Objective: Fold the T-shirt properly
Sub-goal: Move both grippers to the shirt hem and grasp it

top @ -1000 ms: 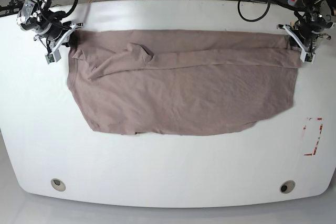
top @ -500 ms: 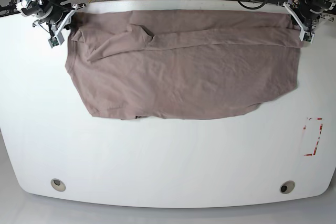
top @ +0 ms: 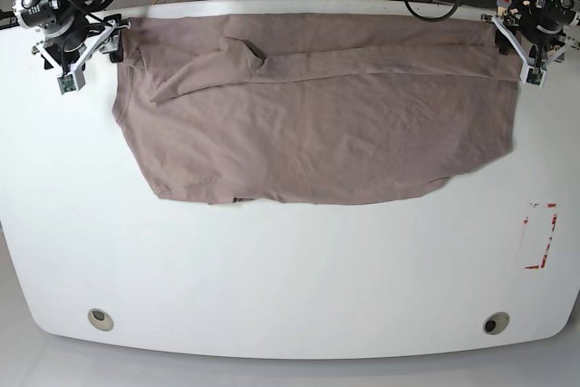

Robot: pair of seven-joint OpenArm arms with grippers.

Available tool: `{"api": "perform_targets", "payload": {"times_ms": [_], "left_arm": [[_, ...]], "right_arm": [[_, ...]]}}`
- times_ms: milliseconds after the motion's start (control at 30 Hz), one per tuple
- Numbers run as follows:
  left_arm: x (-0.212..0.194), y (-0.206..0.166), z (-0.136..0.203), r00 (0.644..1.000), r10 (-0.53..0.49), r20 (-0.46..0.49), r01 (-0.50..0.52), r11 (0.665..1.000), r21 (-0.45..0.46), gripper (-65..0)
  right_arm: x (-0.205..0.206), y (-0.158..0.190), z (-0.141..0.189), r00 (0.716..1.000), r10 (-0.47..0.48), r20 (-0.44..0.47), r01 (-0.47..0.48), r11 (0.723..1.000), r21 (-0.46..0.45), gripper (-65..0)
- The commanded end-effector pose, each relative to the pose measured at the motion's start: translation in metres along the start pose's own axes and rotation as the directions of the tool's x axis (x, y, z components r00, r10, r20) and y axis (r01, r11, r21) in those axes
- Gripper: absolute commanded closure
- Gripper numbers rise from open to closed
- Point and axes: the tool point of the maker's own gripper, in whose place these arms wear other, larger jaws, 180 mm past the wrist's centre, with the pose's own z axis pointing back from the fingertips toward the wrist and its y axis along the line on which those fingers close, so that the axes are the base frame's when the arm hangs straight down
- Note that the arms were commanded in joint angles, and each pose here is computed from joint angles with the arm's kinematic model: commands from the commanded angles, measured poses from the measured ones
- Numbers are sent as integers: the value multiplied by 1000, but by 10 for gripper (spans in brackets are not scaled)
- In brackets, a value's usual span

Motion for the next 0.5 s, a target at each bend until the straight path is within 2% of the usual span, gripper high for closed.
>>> {"api": "perform_targets", "payload": {"times_ms": [0,200,467], "left_arm": [[15,7,9,999,-26,46,25,999,29,-326],[42,16,11,995,-32,96,26,998,65,-326],[65,45,14,992,-13,124,-7,988,157,-325]], "right_arm": [[30,-7,4,996,42,73,-41,999,-15,-452],[72,-1,-14,987,80,137,-84,996,25,-452],[124,-3,-45,979,34,199,-53,995,90,-452]]}}
